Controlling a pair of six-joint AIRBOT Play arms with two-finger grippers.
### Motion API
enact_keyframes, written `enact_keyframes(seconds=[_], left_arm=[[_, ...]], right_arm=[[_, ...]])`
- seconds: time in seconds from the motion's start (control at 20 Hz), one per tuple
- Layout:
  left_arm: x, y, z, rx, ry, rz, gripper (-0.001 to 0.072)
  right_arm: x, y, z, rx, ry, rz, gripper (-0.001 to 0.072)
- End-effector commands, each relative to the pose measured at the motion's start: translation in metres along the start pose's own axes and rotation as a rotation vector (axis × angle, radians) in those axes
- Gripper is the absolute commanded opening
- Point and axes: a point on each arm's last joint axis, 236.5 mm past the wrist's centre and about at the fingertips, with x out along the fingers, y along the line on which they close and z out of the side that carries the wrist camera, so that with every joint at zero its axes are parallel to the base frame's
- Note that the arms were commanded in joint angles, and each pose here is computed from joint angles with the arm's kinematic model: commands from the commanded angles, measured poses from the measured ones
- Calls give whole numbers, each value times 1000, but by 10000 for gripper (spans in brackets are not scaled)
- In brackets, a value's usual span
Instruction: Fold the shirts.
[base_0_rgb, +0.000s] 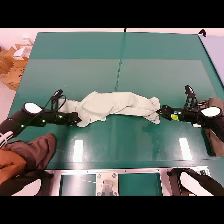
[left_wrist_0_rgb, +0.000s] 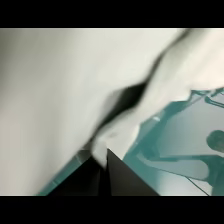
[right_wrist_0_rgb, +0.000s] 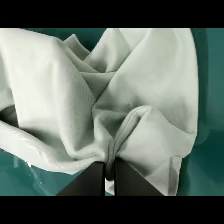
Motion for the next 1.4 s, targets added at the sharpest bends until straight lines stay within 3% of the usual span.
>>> enact_keyframes(seconds=[0.0,0.2,0.45,0.75,0.9,1.05,1.35], left_arm=[[-24,-50,9,116,65,-119,22],[-112,-140,93,365,-93,-161,22],[-274,-226,176,651,-516,44,22],[-406,-268,199,734,-901,238,22],[-412,-269,209,731,-953,241,21],[-390,-237,225,695,-908,317,22],[-303,-181,283,614,-769,330,21]], right_arm=[[-8,6,17,-11,-28,10,24],[-52,32,67,-61,-83,70,23],[-143,75,132,-154,-255,100,24],[-290,163,162,-370,-617,79,24],[-326,190,141,-452,-703,63,24],[-314,177,123,-449,-663,27,24],[-194,83,87,-195,-414,24,24]])
